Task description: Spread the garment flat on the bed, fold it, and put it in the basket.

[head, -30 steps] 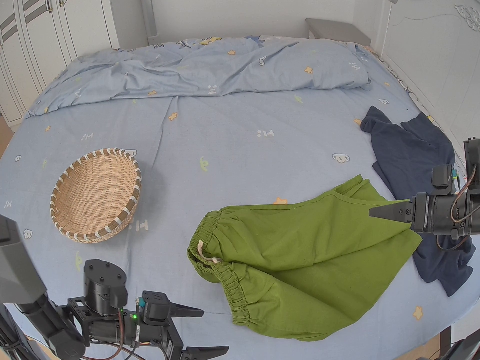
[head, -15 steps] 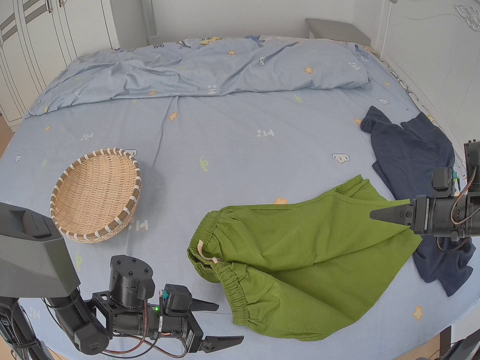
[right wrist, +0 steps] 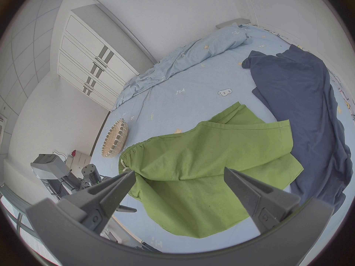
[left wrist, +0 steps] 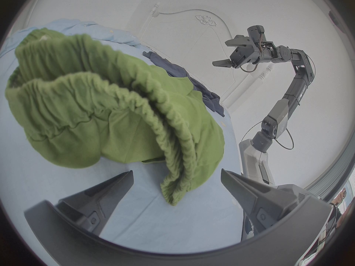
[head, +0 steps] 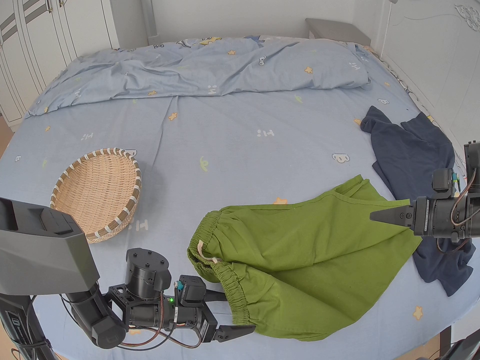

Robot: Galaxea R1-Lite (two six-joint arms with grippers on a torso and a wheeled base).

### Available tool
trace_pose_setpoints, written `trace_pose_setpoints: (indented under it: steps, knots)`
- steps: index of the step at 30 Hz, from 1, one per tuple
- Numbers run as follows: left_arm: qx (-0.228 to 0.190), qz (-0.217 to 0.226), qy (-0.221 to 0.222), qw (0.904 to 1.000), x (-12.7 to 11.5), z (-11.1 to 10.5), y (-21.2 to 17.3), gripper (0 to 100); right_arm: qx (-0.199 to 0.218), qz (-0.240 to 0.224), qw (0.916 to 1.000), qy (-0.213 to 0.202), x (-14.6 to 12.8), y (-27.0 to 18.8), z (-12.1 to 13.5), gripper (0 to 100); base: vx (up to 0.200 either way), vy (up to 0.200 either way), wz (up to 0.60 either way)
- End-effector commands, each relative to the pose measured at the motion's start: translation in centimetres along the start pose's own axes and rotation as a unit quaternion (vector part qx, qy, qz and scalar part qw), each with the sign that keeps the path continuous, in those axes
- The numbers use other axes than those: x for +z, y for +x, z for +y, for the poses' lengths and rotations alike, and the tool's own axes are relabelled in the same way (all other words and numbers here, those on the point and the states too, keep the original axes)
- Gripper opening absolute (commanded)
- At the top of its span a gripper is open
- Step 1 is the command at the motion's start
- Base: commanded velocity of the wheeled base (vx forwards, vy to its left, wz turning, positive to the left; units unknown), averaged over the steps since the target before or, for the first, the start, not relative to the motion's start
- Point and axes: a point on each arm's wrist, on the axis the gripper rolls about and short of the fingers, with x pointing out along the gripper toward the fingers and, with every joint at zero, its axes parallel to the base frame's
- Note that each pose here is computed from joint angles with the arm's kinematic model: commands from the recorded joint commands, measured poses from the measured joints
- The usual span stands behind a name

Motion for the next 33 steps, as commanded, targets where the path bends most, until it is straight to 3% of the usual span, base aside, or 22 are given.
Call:
trace_pose_setpoints:
  steps: [1,6,7,17,24,27,29,30,33]
  knots:
    - [-0.005,0.006,-0.001,1.0000,-0.3,0.2,0.7,100,0.001,0.001,1.0000,0.000,0.0,0.1,0.0,100,0.000,0.000,0.00]
    - [-0.014,0.013,0.002,0.9998,-0.7,0.2,1.9,100,0.001,0.000,1.0000,0.000,0.0,0.1,0.0,100,0.000,0.000,0.00]
    - [-0.015,0.013,0.003,0.9998,-0.7,0.1,2.0,0,0.001,0.000,1.0000,0.000,0.0,0.1,0.0,100,0.000,0.000,0.00]
    - [-0.014,0.011,-0.008,0.9998,-1.1,0.2,1.9,0,0.000,0.001,1.0000,0.001,0.0,0.2,-0.1,100,0.000,0.000,0.00]
    - [-0.002,-0.014,-0.085,0.9963,-0.4,-0.7,-1.9,0,-0.004,-0.003,1.0000,0.004,0.2,0.0,-0.3,100,0.000,0.000,0.00]
    - [0.017,-0.017,-0.137,0.9902,-0.9,-0.7,-4.2,0,-0.004,-0.004,1.0000,0.005,0.3,-0.1,-0.2,100,0.000,0.000,0.00]
    - [0.021,-0.016,-0.149,0.9884,-1.2,-0.5,-4.7,0,-0.004,-0.004,1.0000,0.005,0.3,-0.1,-0.2,100,0.000,0.000,0.00]
    - [0.029,-0.014,-0.182,0.9828,-2.1,-0.1,-6.4,0,-0.006,0.001,1.0000,0.006,0.2,-0.1,-0.2,100,0.000,0.000,0.00]
    - [0.027,-0.009,-0.221,0.9750,-3.4,0.1,-8.5,0,-0.005,0.011,0.9999,0.009,0.1,0.0,-0.3,100,0.000,0.000,0.00]
